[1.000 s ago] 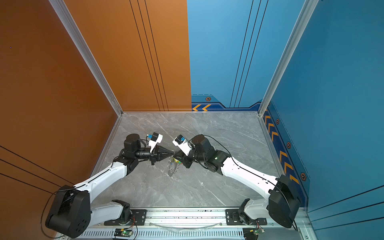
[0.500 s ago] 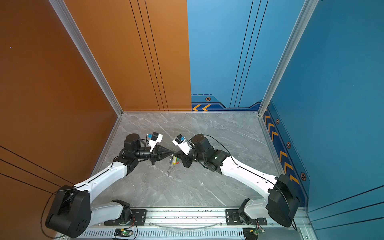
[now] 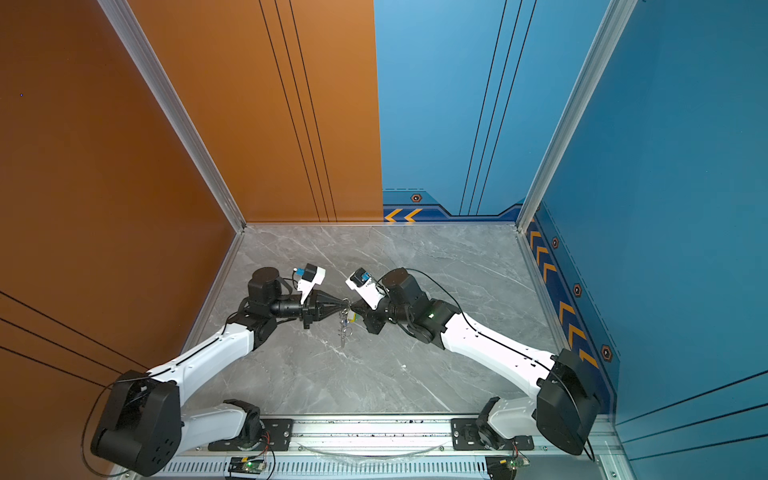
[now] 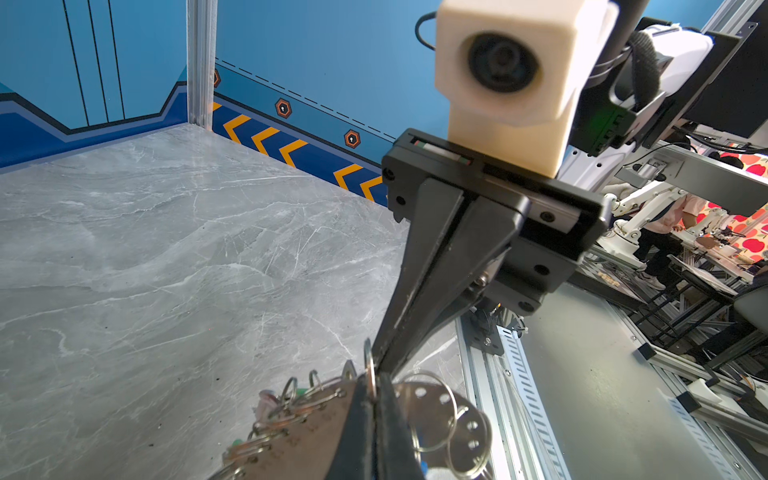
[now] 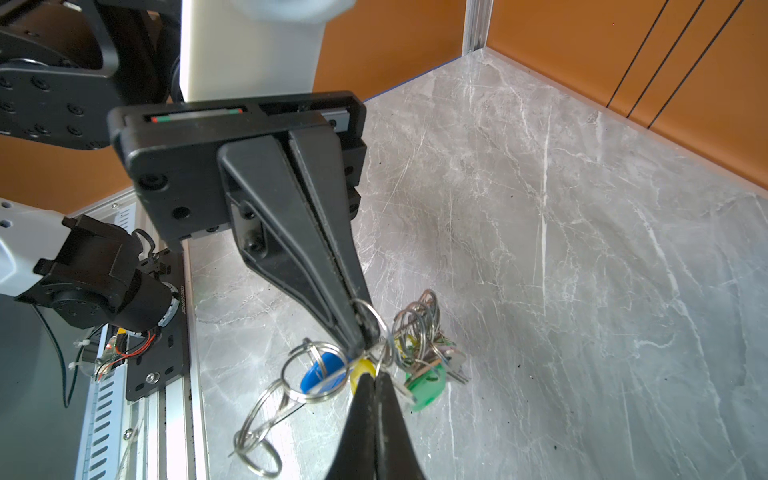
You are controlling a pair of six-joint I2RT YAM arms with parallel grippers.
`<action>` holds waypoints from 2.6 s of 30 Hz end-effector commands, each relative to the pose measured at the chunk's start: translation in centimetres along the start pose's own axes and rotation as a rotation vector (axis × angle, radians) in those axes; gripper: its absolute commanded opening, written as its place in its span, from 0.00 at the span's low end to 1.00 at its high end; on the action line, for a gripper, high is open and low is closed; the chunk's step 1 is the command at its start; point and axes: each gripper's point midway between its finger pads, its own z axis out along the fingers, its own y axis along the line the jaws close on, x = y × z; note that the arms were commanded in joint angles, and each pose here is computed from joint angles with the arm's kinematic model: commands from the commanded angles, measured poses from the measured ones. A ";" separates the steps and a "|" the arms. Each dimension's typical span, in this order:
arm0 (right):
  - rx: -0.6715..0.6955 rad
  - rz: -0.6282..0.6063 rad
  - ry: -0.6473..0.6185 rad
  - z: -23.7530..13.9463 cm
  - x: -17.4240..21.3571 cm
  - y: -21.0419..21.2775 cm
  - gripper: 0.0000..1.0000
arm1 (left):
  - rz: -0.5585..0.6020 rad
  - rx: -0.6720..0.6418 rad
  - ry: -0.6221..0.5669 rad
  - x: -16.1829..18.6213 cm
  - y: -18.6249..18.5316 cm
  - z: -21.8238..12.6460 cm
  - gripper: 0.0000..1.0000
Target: Remove the keys from the keyring
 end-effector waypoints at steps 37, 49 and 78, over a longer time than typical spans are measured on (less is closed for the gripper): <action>0.151 -0.090 -0.099 -3.7 -3.9 -1.1 0.00 | 0.066 0.103 -0.012 -1.8 -2.3 0.4 0.00; 0.177 -0.123 -0.072 -3.2 -2.0 -0.3 0.00 | 0.051 0.119 -0.062 -4.0 -2.3 0.2 0.00; 0.130 -0.009 -0.154 -3.6 -3.7 -0.8 0.14 | 0.021 0.072 -0.186 -5.7 -0.7 -0.9 0.00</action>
